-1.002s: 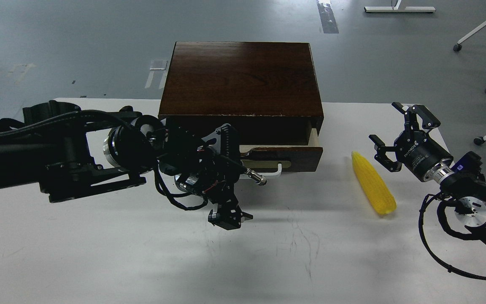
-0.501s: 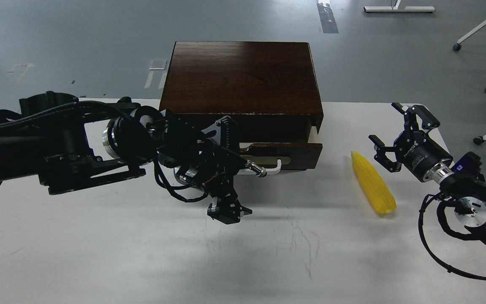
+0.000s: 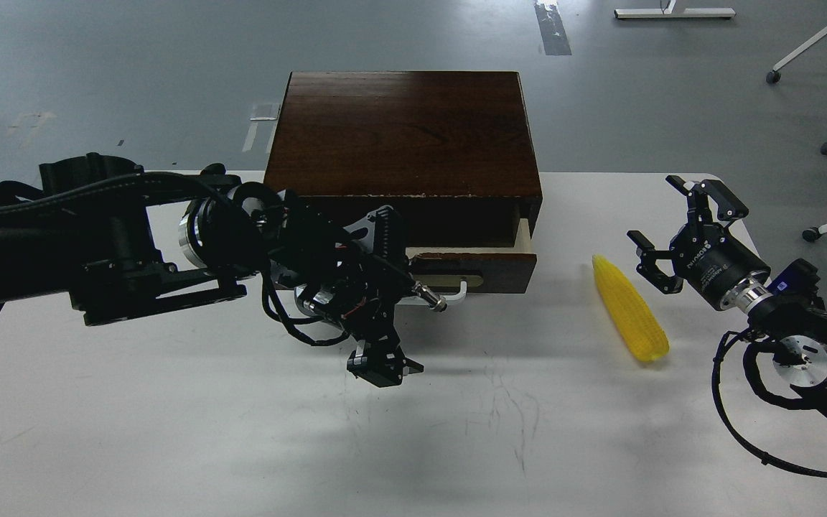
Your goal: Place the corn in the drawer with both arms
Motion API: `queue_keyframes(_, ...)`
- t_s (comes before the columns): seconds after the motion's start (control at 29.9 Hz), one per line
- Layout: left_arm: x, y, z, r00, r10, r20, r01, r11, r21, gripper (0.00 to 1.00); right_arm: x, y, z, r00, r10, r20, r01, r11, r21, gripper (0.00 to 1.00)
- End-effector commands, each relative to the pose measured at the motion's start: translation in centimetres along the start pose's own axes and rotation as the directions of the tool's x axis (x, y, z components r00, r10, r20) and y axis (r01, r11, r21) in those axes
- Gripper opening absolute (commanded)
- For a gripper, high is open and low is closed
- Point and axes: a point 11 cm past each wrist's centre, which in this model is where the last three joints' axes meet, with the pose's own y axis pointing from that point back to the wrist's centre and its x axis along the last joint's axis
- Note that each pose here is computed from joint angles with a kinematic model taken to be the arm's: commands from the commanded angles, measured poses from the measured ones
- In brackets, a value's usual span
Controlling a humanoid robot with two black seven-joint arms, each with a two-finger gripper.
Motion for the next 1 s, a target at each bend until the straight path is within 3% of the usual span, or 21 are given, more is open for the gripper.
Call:
queue_keyframes(0.0,1.2,0.7,-0.2,0.999,0.011,0.037,-0.011,1.0,0.012,0.98,0.0,0.0,0.0,1.0,0.0,0.0,0.0,1.0,0.0,1.0)
queue_keyframes(0.3,4.4,3.5,0.0,0.992,0.075,0.099,-0.078,0.997,0.027,0.98,0.3,0.5,0.5,1.0,0.009,0.003,-0.009,1.0,-0.01,1.0)
queue_keyframes(0.53,7.7,9.4,-1.3,0.9,0.368,-0.235,-0.38,0.925,-0.008,0.98,0.4,0.4,0.2,1.0,0.011,0.002,-0.011,1.0,-0.004,1.0)
queue_keyframes(0.67,6.3,12.7,-3.5,0.584,0.491,-0.646,-0.624,0.781,0.03,0.98,0.4,0.5,0.2,1.0,0.012,0.001,-0.012,1.0,-0.003,1.0)
queue_keyframes(0.8,3.9,14.7,-4.9,0.297,0.482,-0.824,-0.733,0.668,0.127,0.98,0.4,0.4,0.2,1.0,0.011,0.002,-0.011,1.0,-0.004,1.0)
queue_keyframes(0.87,1.2,16.0,-6.1,0.024,0.436,-0.9,-0.789,0.561,0.251,0.98,0.4,0.4,0.2,1.0,0.011,0.002,-0.011,1.0,-0.004,1.0)
queue_keyframes(0.97,-2.6,16.4,-7.4,-0.236,0.406,-0.883,-0.772,0.474,0.424,0.98,0.4,0.5,0.2,1.0,0.012,0.001,-0.012,1.0,-0.003,1.0)
